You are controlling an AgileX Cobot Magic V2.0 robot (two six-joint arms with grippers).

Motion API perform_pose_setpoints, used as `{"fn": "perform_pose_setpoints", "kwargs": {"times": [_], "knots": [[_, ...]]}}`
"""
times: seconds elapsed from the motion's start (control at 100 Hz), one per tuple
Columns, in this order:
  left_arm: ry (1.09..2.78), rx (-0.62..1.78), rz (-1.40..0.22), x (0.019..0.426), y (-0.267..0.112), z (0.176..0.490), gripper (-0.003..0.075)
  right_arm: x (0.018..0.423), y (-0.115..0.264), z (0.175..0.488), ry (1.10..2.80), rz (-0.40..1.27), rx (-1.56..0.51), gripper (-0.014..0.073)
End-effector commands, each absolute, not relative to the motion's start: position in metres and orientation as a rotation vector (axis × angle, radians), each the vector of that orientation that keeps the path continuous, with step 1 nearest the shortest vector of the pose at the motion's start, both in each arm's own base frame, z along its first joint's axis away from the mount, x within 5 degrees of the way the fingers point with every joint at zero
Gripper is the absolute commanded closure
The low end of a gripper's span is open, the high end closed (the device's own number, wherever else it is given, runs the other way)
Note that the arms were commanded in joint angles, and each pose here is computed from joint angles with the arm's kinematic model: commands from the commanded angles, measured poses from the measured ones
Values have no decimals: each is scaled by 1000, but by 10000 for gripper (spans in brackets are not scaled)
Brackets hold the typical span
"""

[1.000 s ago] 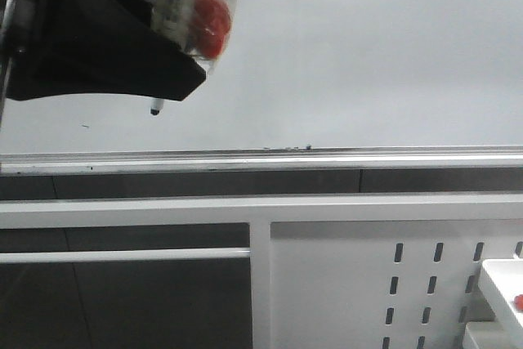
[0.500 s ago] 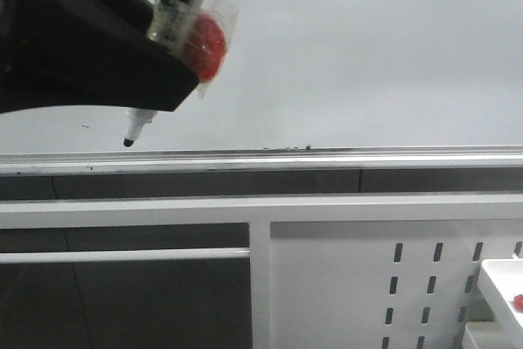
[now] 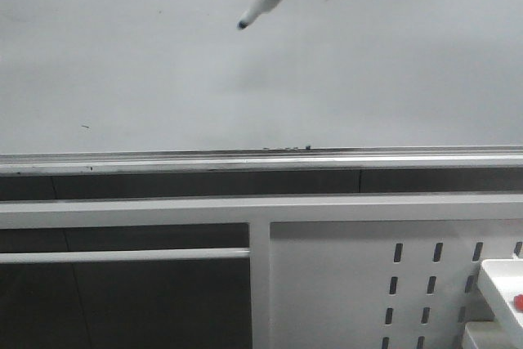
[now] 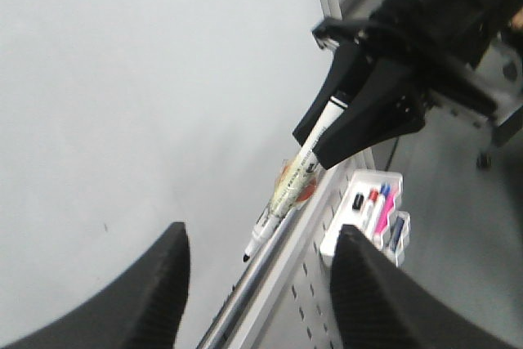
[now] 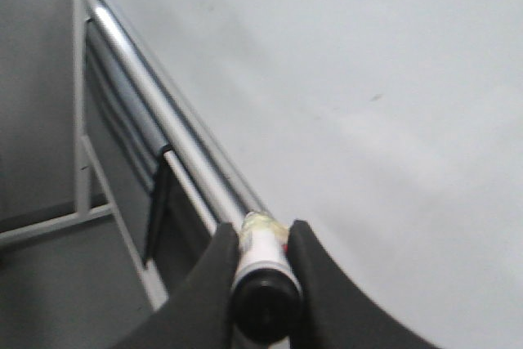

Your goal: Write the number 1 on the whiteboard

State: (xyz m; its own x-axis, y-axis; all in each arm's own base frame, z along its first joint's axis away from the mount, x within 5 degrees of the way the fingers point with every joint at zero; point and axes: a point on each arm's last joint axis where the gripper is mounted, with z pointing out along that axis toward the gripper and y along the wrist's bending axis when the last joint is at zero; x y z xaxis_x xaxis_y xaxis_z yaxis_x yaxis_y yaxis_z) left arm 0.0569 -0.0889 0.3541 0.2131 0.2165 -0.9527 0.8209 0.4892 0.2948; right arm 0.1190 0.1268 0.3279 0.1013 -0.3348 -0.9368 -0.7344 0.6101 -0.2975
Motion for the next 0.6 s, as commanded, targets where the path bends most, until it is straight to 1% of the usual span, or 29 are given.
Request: {"fn": "perform_pose_setpoints", "kwargs": {"times": [0.0,0.03,0.05,0.09,0.11,0.21,0.32,0.59], "knots": [[1239,870,-612,45,-70,368,499,118,109,346,1295,285,-833,643],[1236,849,-622,42,-65,365,569,118,106,346,1274,254,-825,643],[1229,837,-620,40,-61,364,599,120,104,345,1271,233,-823,643],[1211,813,-613,35,-53,359,708,122,101,345,1273,202,-816,643],[1213,809,-608,34,-51,356,738,124,100,345,1278,191,-811,643],[1197,754,-596,30,-42,344,740,130,99,343,1287,157,-800,645],[1208,654,-614,31,-38,333,740,137,104,342,1263,160,-789,645],[1242,580,-583,35,-36,328,740,153,117,336,1229,166,-781,645]]}}
